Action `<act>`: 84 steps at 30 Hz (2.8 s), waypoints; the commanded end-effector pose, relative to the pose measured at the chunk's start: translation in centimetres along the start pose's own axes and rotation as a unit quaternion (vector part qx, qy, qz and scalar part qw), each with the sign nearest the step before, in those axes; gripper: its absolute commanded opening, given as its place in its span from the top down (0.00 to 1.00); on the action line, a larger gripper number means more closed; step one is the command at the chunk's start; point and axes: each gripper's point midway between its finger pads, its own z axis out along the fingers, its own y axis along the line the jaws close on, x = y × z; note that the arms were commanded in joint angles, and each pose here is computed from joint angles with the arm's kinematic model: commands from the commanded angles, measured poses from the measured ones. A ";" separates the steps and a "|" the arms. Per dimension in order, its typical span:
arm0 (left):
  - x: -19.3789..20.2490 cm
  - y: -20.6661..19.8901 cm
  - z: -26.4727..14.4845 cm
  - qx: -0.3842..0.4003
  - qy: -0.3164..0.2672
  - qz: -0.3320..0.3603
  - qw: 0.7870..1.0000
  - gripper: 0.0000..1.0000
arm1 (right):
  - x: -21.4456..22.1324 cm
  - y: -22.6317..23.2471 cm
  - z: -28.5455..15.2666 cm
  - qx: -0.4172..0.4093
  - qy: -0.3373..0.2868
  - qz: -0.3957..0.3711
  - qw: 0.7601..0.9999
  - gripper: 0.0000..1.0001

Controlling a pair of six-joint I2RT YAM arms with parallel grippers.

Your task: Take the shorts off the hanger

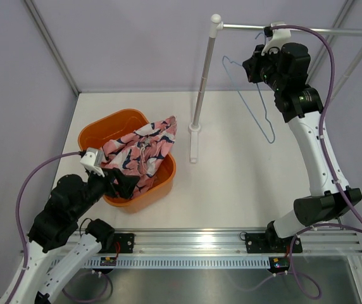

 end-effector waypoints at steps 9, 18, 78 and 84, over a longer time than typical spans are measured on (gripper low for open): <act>-0.9 -1.5 -0.1 0.040 -0.022 0.008 0.999 0.01 | -6.0 -1.8 0.9 0.040 -0.097 0.002 0.995 1.00; -0.7 -1.7 -0.2 0.044 -0.018 0.009 0.999 0.01 | -6.5 -3.3 3.9 0.047 -0.087 0.016 0.995 1.00; -0.4 -1.7 0.1 0.039 -0.009 0.008 0.999 0.01 | -2.0 -1.1 -14.6 0.088 -0.080 0.190 0.974 0.10; -0.5 -1.8 0.3 0.040 -0.005 0.014 0.999 0.01 | 4.7 4.7 -18.3 -0.047 0.013 0.203 0.978 0.01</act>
